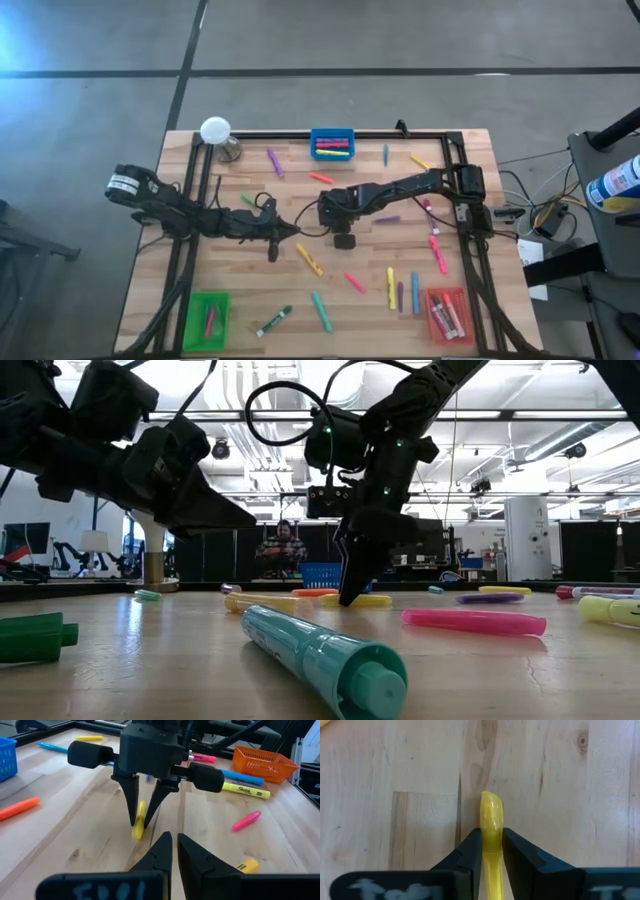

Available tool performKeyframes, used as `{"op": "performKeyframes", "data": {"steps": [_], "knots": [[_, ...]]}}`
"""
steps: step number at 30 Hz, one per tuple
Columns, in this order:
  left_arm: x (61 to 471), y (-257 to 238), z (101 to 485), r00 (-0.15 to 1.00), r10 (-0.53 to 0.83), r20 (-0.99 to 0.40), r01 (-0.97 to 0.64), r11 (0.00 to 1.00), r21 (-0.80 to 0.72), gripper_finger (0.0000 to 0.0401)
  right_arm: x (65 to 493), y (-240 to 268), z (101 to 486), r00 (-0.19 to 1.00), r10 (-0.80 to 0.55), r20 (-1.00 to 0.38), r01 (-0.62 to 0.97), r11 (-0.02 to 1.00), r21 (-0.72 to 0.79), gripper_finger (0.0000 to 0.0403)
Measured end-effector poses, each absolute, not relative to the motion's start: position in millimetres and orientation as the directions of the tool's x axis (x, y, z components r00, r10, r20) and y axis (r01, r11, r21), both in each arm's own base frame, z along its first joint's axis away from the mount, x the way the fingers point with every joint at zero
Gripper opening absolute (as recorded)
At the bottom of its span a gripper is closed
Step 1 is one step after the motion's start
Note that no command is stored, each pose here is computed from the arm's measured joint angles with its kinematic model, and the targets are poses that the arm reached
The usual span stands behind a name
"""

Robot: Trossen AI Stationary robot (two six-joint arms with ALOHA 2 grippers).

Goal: Pick & Place Markers
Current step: Put the left yellow pen into the green bin

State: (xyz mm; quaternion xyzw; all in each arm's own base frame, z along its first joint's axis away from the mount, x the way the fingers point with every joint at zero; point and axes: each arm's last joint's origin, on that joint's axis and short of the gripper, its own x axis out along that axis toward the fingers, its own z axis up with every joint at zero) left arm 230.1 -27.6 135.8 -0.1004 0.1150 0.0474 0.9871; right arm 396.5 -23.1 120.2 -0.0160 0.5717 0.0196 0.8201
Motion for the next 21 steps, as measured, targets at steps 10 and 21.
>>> {"op": "performKeyframes", "data": {"steps": [10,21], "knots": [[231,-28,138,0.975,0.07,-0.21,-0.108,0.979,-0.173,0.0023,391,-18,155,0.539,0.011,-0.842,-0.054,0.998,-0.022,0.005],[234,-28,153,0.995,0.061,-0.076,-0.072,0.985,-0.154,0.0023,331,-6,171,0.979,0.081,-0.185,-0.056,0.989,0.138,0.0049]]}}
